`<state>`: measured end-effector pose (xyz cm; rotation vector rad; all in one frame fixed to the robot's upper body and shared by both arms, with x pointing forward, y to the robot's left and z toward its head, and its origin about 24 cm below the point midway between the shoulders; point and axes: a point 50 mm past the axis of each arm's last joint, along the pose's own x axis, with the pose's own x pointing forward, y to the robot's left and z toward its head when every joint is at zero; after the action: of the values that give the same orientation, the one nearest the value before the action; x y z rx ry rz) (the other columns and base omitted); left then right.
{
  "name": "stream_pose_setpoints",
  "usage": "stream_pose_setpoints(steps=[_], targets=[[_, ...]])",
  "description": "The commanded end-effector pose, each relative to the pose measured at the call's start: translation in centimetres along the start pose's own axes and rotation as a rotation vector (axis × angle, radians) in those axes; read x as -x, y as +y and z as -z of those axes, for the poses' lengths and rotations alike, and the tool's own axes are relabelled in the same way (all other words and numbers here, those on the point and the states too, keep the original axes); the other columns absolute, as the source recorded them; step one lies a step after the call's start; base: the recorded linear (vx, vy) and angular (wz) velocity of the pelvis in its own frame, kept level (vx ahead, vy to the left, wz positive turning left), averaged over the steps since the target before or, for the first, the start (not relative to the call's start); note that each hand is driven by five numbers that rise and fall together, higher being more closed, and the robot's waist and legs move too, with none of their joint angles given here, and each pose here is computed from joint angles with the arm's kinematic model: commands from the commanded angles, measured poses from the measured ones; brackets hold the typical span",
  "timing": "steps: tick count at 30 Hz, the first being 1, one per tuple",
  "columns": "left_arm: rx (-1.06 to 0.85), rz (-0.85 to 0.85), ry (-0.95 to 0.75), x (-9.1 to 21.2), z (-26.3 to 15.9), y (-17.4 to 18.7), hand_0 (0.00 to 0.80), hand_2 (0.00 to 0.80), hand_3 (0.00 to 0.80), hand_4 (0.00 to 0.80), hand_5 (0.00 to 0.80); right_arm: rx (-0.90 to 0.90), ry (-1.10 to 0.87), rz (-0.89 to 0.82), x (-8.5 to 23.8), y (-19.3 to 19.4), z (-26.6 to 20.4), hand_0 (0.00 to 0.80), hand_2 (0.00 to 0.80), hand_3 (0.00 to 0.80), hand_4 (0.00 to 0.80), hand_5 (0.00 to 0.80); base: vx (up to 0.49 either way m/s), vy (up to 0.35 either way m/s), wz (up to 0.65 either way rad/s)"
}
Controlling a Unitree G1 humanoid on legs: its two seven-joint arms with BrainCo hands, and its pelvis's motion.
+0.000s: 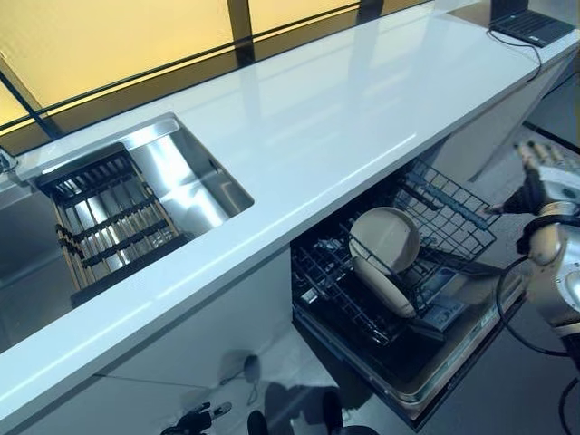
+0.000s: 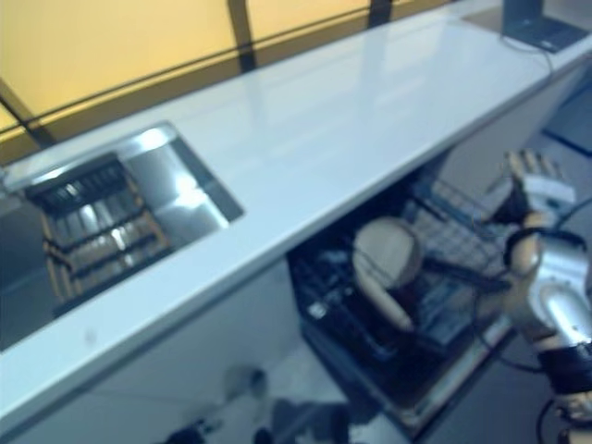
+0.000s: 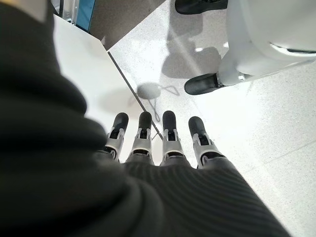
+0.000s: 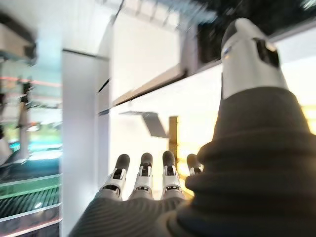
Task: Take plates into dishwasher
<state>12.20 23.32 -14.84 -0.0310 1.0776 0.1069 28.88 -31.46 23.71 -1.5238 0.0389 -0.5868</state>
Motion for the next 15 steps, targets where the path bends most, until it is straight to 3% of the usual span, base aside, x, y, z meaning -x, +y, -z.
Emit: stream_pose_setpoints(steps=[1, 15], targets=[[-0.041, -0.051, 0.034, 0.2, 0.8, 1.6, 0.0, 0.0, 0.0, 0.0, 0.0, 0.04, 0.044, 0.081, -0.4, -1.9, 1.4, 0.0, 0.0, 0.0, 0.0, 0.0, 0.007, -0.002, -0.07], [-0.071, -0.156, 0.136, 0.7, 2.3, 3.2, 0.0, 0.0, 0.0, 0.0, 0.0, 0.092, 0.251, 0.027, 0.3, -0.7, 7.0, 0.0, 0.0, 0.0, 0.0, 0.0, 0.001, -0.01, -0.05]])
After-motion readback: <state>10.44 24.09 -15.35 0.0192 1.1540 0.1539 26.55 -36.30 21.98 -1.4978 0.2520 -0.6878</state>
